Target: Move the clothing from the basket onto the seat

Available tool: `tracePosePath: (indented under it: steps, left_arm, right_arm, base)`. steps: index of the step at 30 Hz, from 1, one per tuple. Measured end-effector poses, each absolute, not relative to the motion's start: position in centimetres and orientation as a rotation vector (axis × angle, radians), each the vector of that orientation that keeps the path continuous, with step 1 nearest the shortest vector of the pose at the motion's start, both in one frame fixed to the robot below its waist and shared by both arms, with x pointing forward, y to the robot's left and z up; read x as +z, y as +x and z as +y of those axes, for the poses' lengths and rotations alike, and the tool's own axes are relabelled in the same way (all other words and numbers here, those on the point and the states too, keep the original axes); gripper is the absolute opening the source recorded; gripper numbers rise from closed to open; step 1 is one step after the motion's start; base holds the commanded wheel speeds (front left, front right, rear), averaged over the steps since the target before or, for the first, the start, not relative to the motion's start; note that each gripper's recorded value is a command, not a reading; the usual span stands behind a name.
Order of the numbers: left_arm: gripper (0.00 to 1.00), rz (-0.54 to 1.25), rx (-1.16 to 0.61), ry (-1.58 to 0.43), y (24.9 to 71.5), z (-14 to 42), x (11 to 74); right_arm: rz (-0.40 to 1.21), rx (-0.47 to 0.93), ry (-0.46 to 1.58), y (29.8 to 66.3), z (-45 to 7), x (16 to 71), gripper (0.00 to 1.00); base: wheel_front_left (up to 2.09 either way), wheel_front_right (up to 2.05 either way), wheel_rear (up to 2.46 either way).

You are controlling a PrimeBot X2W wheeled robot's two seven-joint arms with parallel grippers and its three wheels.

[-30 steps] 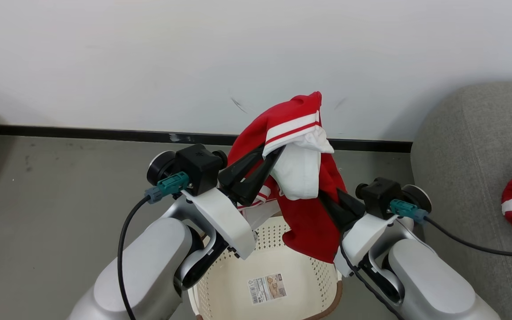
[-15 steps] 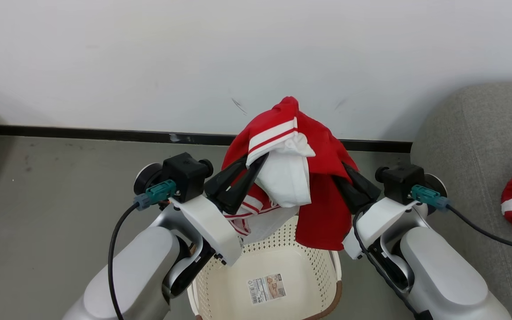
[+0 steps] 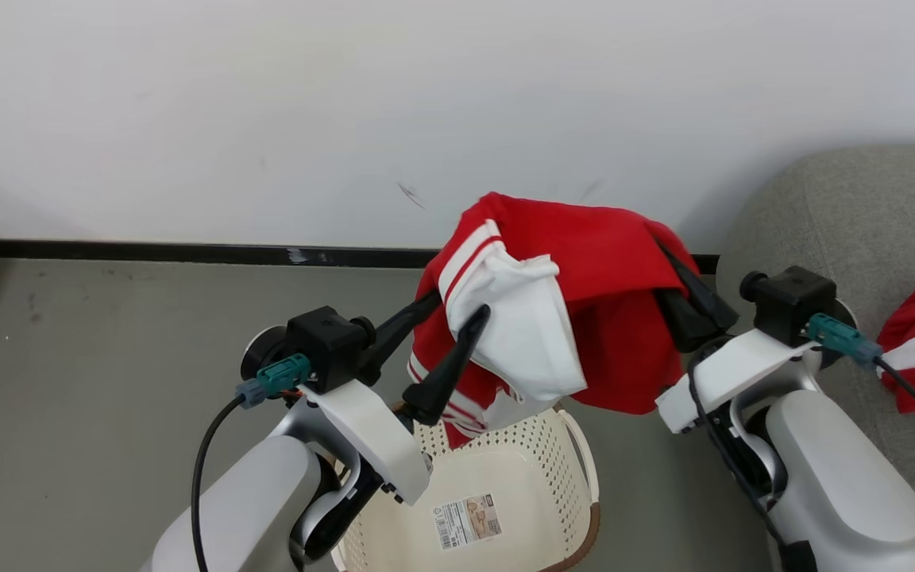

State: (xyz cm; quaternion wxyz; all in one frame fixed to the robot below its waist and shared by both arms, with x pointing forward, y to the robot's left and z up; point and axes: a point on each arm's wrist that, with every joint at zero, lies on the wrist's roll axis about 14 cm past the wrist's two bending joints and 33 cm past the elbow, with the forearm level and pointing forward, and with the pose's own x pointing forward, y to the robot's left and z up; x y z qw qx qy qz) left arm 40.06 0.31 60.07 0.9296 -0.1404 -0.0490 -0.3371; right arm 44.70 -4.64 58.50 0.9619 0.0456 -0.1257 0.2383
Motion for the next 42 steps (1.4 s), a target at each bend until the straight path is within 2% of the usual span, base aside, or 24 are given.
tracePosePath:
  steps: [20,26,42]
  left_arm:
    - [1.00,-0.058,-0.753,-0.293,39.2,-1.5,58.6]
    - [1.00,-0.044,-0.822,-0.272,38.9,-3.5,58.0]
    - [1.00,-0.013,-0.975,-0.274,38.0,-8.3,57.2]
  right_arm:
    - [-0.327,0.255,0.051,43.7,-13.4,60.0,0.00]
    - [-0.354,0.125,0.044,42.3,-18.2,60.5,0.00]
    - [-0.403,-0.085,-0.016,37.4,-24.7,61.7,0.00]
  base:
    - [0.00,0.00,0.00]
    - [0.00,0.00,0.00]
    - [0.00,0.00,0.00]
